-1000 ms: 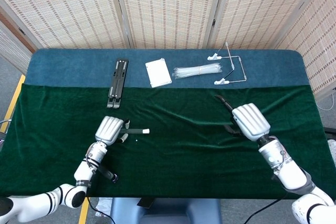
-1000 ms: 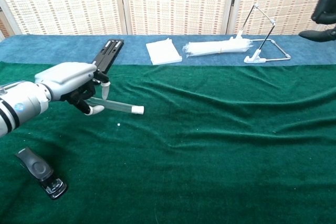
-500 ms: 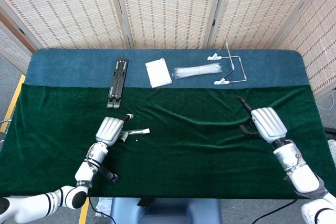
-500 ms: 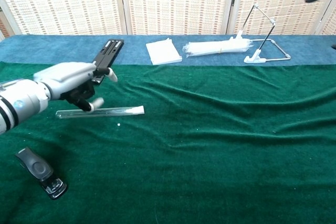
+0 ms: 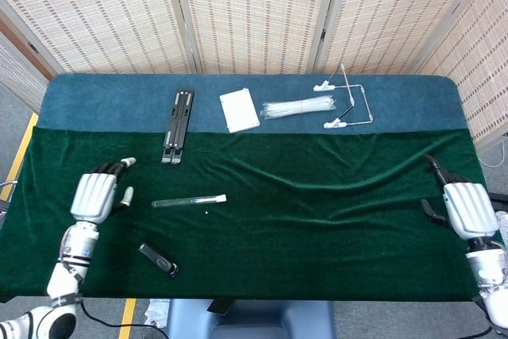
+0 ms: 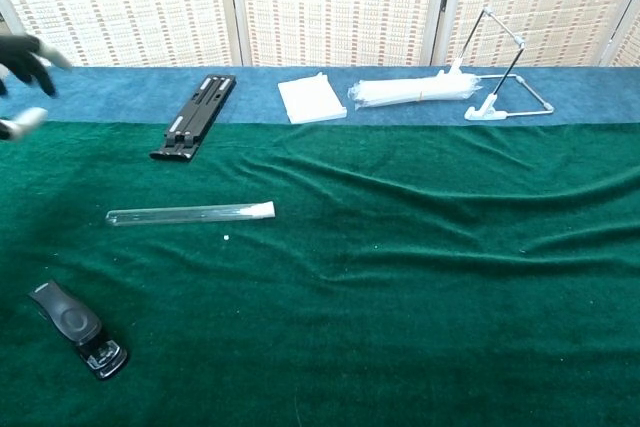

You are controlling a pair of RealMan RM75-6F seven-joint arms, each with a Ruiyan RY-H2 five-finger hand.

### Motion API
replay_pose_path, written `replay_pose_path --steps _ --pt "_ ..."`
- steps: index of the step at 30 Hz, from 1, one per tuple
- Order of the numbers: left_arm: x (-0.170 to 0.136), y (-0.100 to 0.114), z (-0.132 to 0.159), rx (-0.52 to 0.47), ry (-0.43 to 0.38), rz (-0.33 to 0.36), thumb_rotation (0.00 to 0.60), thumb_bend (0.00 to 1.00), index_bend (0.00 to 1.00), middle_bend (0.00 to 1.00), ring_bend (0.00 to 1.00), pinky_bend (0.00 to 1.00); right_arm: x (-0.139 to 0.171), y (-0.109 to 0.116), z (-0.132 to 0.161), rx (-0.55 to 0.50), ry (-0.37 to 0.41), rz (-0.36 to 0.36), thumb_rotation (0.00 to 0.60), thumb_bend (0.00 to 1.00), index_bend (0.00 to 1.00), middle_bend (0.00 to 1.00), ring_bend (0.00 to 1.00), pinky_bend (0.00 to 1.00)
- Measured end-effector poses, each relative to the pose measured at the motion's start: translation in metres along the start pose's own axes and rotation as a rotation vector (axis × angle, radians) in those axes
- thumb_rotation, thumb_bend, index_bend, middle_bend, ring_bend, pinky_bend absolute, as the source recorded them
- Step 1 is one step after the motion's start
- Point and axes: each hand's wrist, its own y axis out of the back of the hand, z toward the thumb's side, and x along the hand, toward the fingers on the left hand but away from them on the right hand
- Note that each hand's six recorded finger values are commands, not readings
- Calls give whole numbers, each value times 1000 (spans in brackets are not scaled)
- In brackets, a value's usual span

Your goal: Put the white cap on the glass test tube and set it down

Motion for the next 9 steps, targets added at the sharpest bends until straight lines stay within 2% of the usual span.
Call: replay_pose_path --steps 4,9 --pt "-32 18 -22 0 27 76 600 481 235 270 178 187 22 1 -14 -13 -21 -58 600 442 25 32 56 32" --pt "-75 27 -37 0 50 115 600 477 233 270 179 150 53 -8 -27 -41 -48 -83 600 442 23 32 55 32"
